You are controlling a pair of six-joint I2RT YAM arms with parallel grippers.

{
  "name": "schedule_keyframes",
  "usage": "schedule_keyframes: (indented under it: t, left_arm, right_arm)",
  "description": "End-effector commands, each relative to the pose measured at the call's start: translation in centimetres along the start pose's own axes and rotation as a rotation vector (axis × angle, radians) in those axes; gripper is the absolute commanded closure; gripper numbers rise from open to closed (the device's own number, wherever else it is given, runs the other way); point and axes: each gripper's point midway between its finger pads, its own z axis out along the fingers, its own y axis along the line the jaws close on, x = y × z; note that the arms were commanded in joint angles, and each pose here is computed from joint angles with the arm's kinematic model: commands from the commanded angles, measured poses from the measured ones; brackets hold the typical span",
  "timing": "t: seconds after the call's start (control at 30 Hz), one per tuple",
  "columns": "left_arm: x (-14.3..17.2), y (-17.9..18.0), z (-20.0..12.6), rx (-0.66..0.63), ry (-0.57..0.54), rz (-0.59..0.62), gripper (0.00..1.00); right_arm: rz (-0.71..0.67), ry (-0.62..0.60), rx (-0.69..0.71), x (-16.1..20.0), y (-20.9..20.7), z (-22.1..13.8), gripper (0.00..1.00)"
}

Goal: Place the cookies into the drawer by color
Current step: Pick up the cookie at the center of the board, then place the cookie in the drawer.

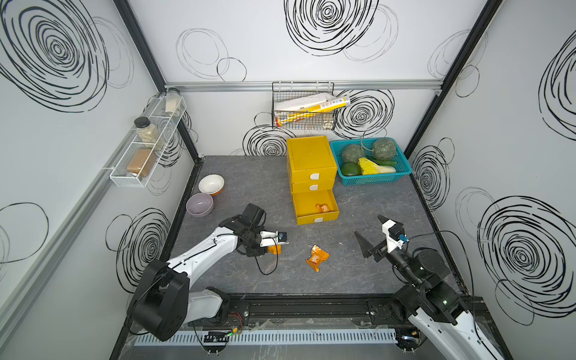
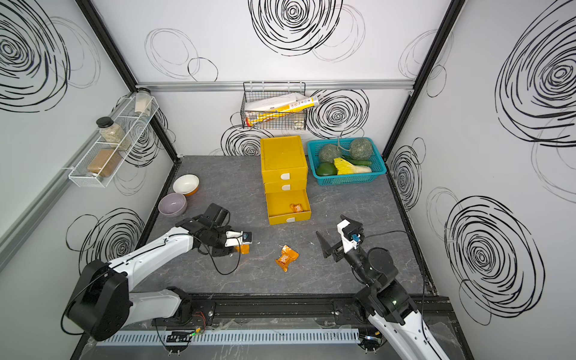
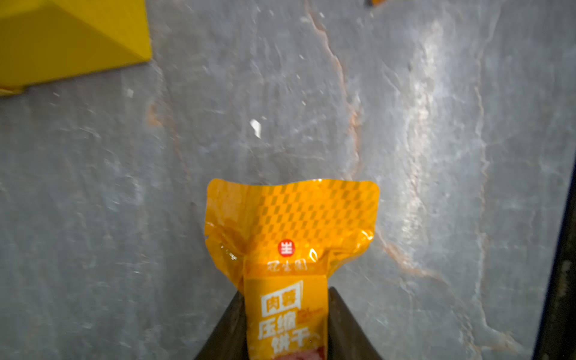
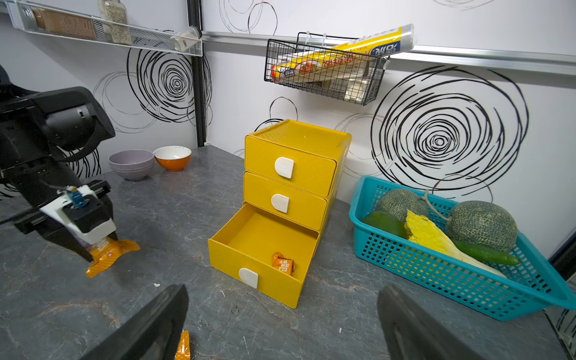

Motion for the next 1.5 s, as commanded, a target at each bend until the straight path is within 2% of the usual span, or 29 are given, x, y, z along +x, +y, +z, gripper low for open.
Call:
schedule_keyframes:
  t: [0.0, 0.4, 0.63, 0.7, 0.9, 1.07, 1.1, 1.27, 1.47]
  left_arm:
    - [-4.2, 3.5, -1.0, -0.067, -0.127, -0.003, 0.69]
    - [-14.2, 13.5, -2.2, -0.221, -0.3, -0.027, 0.72]
    - [-17.4, 16.0, -0.4, -0.235, -0.307, -0.047, 0.72]
    - [-17.7, 16.4, 0.0, -0.237, -0.301, -0.053, 0.66]
    - [-17.6, 17.3, 0.1, -0.279, -0.304, -0.074, 0.36]
    - [-17.7, 16.9, -1.0, -0.29, -0.329, -0.081, 0.17]
    - [-17.8, 16.8, -1.4, -0.295, -0.334, -0.087, 0.11]
    - [-18.1, 16.3, -3.7, -0.307, -0.374, -0.112, 0.01]
    - [-18.1, 15.5, -6.4, -0.296, -0.415, -0.166, 0.01]
  right_arm:
    - [-0.005, -0.034, 0.02, -0.6, -0.4, -0.1, 0.0]
    - [-0.007, -0.036, 0.02, -0.7, -0.4, -0.2, 0.0]
    - [-0.009, -0.035, 0.019, -0.6, -0.4, -0.2, 0.0]
    - [-0.007, -0.041, 0.022, -0.7, -0.4, -0.3, 0.0]
    - [-0.009, -0.036, 0.018, -0.6, -0.3, -0.2, 0.0]
    - [-0.017, -0.036, 0.001, -0.5, 0.0, -0.2, 0.0]
    - [-0.018, -0.03, 0.0, -0.4, 0.0, -0.1, 0.0]
    - [-0.02, -0.031, -0.005, -0.4, 0.1, -0.1, 0.0]
    - [-0.028, -0.018, -0.028, -0.1, 0.5, 0.1, 0.0]
